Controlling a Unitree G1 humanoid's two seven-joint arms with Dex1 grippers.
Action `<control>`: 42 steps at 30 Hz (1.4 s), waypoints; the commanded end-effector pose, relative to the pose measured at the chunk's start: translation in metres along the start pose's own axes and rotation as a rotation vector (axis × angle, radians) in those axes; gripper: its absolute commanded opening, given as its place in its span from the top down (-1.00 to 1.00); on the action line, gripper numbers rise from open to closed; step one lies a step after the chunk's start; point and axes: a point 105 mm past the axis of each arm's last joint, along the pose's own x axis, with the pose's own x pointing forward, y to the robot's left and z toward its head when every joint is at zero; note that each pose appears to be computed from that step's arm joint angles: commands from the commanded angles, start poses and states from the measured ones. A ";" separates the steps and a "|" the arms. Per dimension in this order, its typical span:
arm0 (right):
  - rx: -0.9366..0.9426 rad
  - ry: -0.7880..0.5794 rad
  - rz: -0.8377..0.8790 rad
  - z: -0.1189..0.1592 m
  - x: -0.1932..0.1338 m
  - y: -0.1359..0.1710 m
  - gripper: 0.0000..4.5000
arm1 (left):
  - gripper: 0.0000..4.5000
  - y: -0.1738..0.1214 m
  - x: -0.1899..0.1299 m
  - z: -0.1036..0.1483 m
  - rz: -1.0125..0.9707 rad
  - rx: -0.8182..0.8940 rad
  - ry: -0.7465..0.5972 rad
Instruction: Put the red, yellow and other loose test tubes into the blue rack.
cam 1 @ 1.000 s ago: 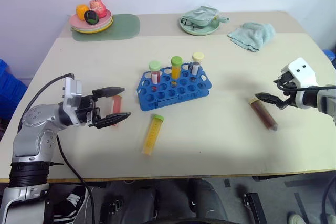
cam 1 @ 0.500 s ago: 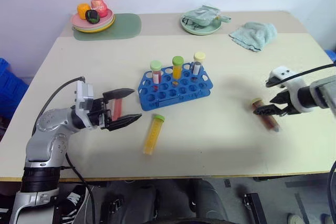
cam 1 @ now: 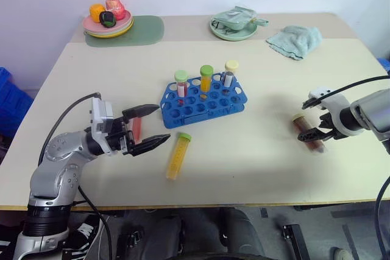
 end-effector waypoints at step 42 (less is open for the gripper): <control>0.040 -0.193 0.121 0.024 -0.017 0.017 0.66 | -1.00 -0.012 -0.004 0.008 -0.034 0.033 -0.009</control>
